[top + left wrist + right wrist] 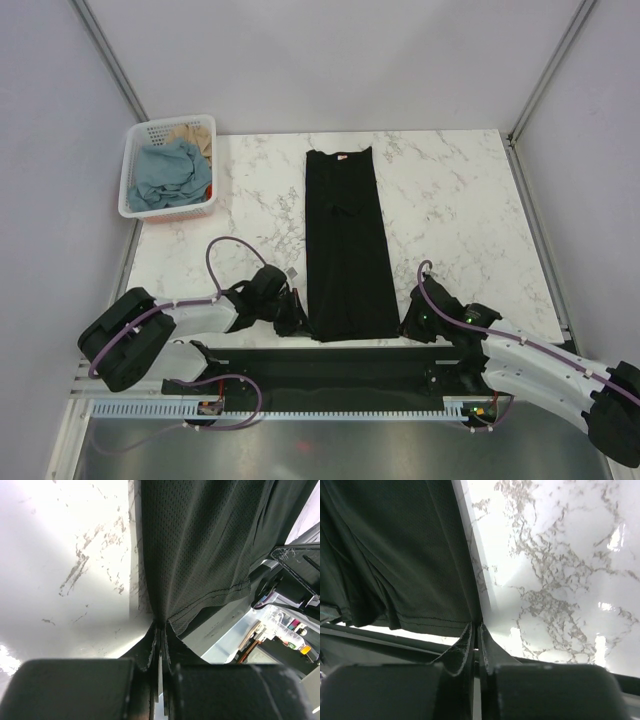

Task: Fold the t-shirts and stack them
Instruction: Fold the tshirt

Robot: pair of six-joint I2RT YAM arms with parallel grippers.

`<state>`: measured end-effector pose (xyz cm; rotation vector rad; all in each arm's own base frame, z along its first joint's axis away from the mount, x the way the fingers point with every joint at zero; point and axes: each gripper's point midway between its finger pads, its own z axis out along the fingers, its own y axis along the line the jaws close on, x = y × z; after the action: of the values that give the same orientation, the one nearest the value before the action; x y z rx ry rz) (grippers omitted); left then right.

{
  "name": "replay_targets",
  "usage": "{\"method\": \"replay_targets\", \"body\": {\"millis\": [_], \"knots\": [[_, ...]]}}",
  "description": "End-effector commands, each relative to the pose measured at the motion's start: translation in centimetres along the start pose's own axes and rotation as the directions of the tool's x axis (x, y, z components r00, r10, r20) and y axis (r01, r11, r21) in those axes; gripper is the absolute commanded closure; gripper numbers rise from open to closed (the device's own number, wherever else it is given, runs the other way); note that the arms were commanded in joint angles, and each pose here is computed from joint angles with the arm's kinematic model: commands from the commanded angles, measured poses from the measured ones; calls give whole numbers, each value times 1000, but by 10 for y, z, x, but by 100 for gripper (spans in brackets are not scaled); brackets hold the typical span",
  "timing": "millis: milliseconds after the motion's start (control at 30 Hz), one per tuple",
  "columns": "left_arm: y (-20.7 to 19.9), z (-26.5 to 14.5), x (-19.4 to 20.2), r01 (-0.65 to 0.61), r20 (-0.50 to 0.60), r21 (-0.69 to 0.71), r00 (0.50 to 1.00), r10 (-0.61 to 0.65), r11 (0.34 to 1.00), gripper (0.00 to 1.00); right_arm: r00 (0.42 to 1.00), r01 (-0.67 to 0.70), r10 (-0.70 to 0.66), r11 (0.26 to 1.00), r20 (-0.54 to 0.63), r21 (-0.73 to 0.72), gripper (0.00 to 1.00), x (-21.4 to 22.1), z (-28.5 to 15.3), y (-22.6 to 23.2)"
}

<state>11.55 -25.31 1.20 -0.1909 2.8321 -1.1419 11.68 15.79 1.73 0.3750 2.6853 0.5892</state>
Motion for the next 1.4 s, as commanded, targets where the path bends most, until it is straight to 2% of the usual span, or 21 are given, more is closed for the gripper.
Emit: {"method": "replay_targets", "body": {"millis": [0, 67, 267, 533, 733, 933, 967, 1133, 1233, 1367], "knots": [[-10, -1, -3, 12, 11, 14, 1000, -12, 1000, 98, 1000, -3, 3, 999, 15, -35, 94, -5, -3, 10], [-18, -2, -6, 12, 15, 31, 1000, -12, 999, 98, 999, 17, -15, 998, 34, -57, 100, -13, -8, 21], [-47, -4, -18, -3, 8, 90, 1000, 2, 996, 98, 995, 74, -73, 997, 62, -20, 100, -29, -9, 32], [-47, -6, -42, 25, 21, 72, 999, -26, 997, 98, 972, 176, -182, 983, 152, 49, 100, -73, -12, 59], [-51, -10, -91, 37, 69, 74, 997, -42, 997, 98, 948, 236, -251, 967, 197, 95, 100, -124, -3, 80], [-64, -9, -153, 29, 116, 104, 992, -42, 994, 98, 921, 287, -300, 954, 248, 87, 100, -189, 23, 106], [-75, -13, -171, 10, 143, 123, 989, -28, 992, 98, 916, 304, -313, 950, 250, 77, 100, -197, 27, 110], [-88, -15, -225, -5, 200, 134, 980, -22, 991, 98, 923, 305, -308, 951, 231, 47, 100, -238, 55, 122], [-81, -16, -257, 9, 242, 112, 970, -36, 994, 98, 917, 309, -311, 950, 250, 47, 100, -264, 65, 126], [-78, -8, -280, 26, 239, 120, 970, -54, 992, 98, 929, 299, -291, 954, 230, 0, 100, -284, 80, 133]]}}
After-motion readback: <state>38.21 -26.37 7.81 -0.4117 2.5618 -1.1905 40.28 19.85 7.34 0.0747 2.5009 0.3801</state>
